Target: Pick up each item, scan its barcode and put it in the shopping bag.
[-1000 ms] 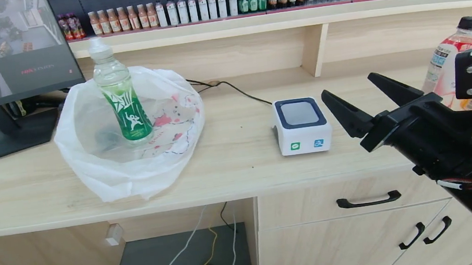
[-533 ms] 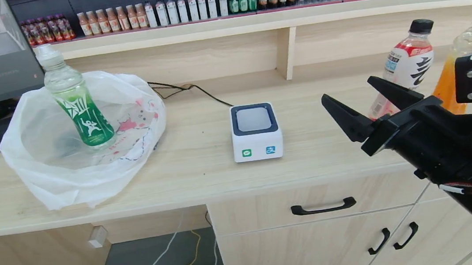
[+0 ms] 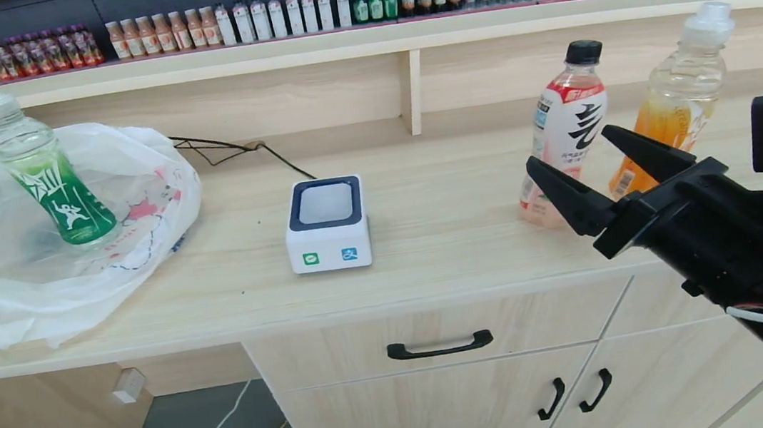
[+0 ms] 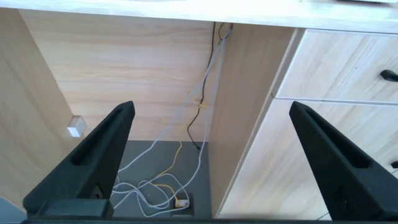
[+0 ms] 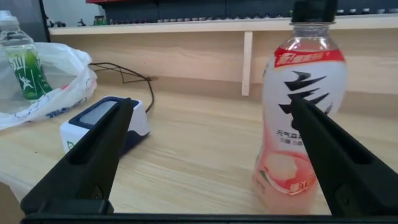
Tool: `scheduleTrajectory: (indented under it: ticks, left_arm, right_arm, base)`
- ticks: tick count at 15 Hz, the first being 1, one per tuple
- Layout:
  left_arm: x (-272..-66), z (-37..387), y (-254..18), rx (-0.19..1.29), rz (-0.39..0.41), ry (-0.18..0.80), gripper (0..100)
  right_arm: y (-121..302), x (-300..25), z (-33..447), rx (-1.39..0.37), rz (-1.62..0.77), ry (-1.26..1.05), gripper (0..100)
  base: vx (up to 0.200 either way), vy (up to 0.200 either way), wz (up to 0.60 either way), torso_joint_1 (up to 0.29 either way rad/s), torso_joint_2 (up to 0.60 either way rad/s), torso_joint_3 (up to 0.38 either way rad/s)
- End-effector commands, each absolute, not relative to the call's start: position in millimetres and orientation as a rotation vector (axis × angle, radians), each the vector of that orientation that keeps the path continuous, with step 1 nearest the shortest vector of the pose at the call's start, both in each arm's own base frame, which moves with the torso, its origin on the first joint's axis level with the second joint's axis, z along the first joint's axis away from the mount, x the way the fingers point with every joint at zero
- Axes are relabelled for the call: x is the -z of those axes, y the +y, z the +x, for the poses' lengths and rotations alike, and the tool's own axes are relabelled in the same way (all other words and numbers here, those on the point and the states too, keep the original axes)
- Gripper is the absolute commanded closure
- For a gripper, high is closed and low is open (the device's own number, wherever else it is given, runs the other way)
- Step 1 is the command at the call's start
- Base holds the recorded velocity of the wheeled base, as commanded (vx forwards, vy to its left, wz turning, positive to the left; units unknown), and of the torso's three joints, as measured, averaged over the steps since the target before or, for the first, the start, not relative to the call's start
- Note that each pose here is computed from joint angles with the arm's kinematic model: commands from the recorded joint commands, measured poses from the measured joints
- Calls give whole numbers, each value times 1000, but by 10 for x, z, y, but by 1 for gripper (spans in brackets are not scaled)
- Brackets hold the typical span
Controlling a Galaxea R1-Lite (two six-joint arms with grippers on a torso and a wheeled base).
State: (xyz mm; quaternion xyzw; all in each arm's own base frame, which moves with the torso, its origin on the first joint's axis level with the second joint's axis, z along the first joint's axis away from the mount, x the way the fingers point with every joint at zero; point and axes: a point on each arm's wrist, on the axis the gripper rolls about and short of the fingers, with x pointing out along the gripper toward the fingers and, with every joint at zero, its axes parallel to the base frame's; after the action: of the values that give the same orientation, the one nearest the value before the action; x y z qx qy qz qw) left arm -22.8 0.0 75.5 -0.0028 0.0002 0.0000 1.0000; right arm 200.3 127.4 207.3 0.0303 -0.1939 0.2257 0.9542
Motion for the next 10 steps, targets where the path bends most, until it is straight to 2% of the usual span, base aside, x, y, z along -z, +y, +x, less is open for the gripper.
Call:
scheduleTrajectory:
  ticks: [1, 10]
  left_arm:
    - [-755, -228, 0, 0, -5, 0, 0]
    - [-755, -228, 0, 0, -3, 0, 0]
  right_arm:
    - [1272, -2066, 2002, -458, 61, -391, 0]
    - [1353, -1964, 2087, -460, 19, -358, 0]
  base:
    - [0, -200, 0, 7, 2, 2]
    - [0, 0, 0, 0, 0, 0]
